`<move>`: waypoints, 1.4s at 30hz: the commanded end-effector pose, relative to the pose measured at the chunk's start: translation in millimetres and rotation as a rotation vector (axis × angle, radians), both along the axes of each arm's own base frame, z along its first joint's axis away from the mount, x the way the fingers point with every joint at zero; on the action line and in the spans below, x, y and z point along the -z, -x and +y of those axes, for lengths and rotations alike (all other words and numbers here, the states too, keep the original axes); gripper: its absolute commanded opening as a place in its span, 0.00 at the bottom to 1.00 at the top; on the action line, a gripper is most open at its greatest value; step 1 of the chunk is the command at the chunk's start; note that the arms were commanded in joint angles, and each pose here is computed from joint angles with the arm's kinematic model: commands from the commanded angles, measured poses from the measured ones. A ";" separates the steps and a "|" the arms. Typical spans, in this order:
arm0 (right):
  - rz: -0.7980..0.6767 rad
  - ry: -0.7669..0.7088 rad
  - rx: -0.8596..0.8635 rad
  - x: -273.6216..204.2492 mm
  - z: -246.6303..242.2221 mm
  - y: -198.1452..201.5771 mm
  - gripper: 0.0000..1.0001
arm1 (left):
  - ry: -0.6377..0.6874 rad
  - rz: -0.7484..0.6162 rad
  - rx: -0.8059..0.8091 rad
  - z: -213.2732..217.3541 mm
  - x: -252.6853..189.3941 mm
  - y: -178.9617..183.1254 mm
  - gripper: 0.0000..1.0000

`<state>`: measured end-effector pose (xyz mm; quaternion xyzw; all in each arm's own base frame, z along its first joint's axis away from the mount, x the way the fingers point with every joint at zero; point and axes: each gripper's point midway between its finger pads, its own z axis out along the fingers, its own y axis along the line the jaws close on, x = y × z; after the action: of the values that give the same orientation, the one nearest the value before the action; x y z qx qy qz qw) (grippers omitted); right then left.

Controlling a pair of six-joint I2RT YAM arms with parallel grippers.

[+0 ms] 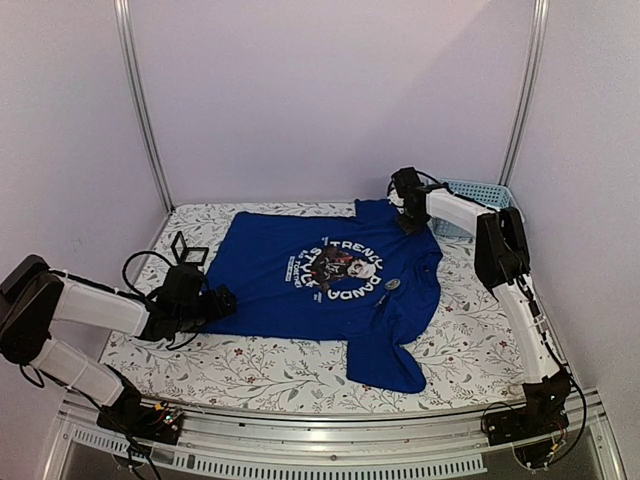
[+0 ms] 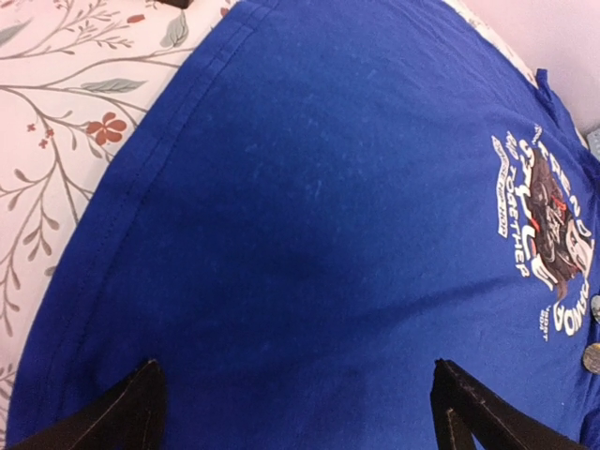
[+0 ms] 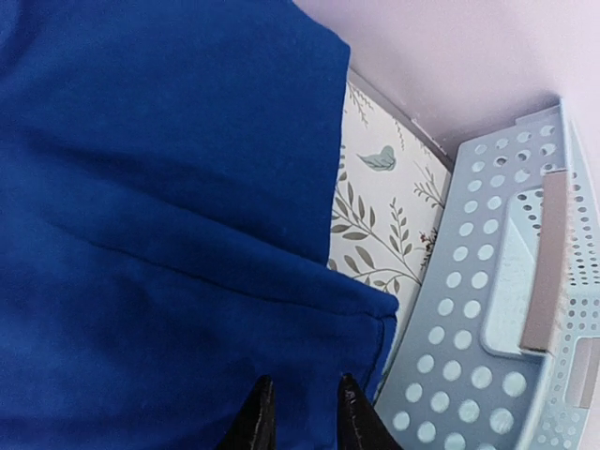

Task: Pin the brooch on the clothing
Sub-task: Smooth out the clothing with brooches at the center of the board.

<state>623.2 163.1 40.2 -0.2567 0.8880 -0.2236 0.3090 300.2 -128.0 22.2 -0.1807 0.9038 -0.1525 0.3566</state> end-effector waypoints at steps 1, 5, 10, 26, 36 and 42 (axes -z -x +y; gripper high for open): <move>-0.160 -0.202 -0.087 -138.1 60.6 32.3 0.24 | -0.096 0.313 0.015 26.5 62.9 73.0 0.99; -0.063 -0.403 -0.169 -157.4 106.5 123.1 0.24 | -0.087 0.290 0.017 26.3 57.9 73.2 0.99; 0.194 -0.560 -0.081 -101.0 101.6 229.1 0.18 | -0.074 0.258 0.014 27.1 51.6 74.9 0.99; 0.430 -0.530 0.253 48.5 -10.1 278.2 0.10 | -0.057 0.236 -0.003 33.7 44.5 86.4 0.99; 0.381 -0.365 0.298 51.5 -55.6 225.8 0.10 | -0.111 0.202 0.014 33.2 32.2 75.4 0.98; 0.376 -0.369 0.218 23.0 -33.7 226.2 0.11 | -0.113 0.203 0.018 32.3 31.2 78.9 0.98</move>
<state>412.2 135.8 14.2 -0.1081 0.9768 -0.0021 0.1851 260.4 -116.4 26.2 -0.1753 0.9109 -0.1502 0.3421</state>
